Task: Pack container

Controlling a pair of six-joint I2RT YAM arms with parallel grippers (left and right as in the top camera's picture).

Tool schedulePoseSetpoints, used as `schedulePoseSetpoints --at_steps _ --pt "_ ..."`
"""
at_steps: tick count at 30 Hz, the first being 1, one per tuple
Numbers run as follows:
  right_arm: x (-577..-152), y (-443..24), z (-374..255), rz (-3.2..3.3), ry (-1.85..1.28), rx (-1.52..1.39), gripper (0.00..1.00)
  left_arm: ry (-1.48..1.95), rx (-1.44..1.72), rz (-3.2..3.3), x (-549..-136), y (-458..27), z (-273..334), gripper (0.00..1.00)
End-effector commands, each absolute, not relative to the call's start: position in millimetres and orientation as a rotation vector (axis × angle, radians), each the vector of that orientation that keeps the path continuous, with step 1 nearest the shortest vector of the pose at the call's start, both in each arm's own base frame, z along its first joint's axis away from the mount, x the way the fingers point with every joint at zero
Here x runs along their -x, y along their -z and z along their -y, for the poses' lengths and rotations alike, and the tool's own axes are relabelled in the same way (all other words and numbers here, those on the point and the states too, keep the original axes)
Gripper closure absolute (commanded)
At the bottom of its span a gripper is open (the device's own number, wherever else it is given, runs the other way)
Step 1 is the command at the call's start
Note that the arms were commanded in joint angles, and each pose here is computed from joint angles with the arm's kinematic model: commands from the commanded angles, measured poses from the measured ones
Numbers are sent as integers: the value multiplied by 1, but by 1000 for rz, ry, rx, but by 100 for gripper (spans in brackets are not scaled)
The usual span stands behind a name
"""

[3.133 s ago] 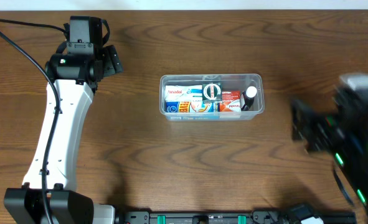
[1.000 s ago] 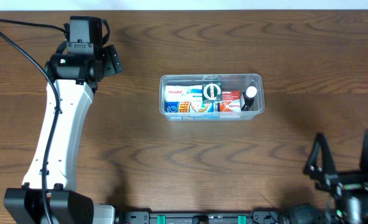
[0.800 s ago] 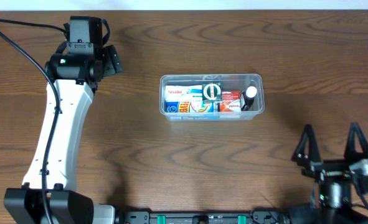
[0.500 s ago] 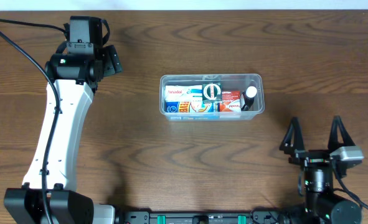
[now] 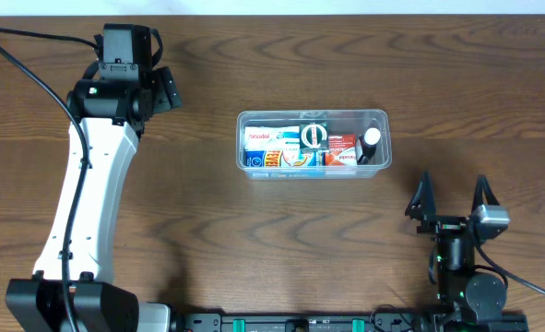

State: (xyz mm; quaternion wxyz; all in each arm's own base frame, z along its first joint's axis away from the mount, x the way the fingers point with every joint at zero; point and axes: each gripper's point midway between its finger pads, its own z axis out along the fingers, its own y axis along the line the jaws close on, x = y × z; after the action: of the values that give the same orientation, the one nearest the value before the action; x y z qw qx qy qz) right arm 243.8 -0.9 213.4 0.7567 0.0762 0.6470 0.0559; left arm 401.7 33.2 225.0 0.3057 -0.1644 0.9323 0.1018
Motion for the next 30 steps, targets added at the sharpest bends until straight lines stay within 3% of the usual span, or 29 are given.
schedulePoseSetpoints --at_steps 1,10,30 --pt "-245 -202 4 -1452 -97 -165 1 -283 443 -2455 -402 -230 -36 2" --pt "-246 -160 5 -1627 -56 -152 1 -283 443 -2455 -402 -230 -36 2" --pt "-246 -160 3 -1625 -62 -146 1 -283 443 -2455 -402 -230 -36 2"
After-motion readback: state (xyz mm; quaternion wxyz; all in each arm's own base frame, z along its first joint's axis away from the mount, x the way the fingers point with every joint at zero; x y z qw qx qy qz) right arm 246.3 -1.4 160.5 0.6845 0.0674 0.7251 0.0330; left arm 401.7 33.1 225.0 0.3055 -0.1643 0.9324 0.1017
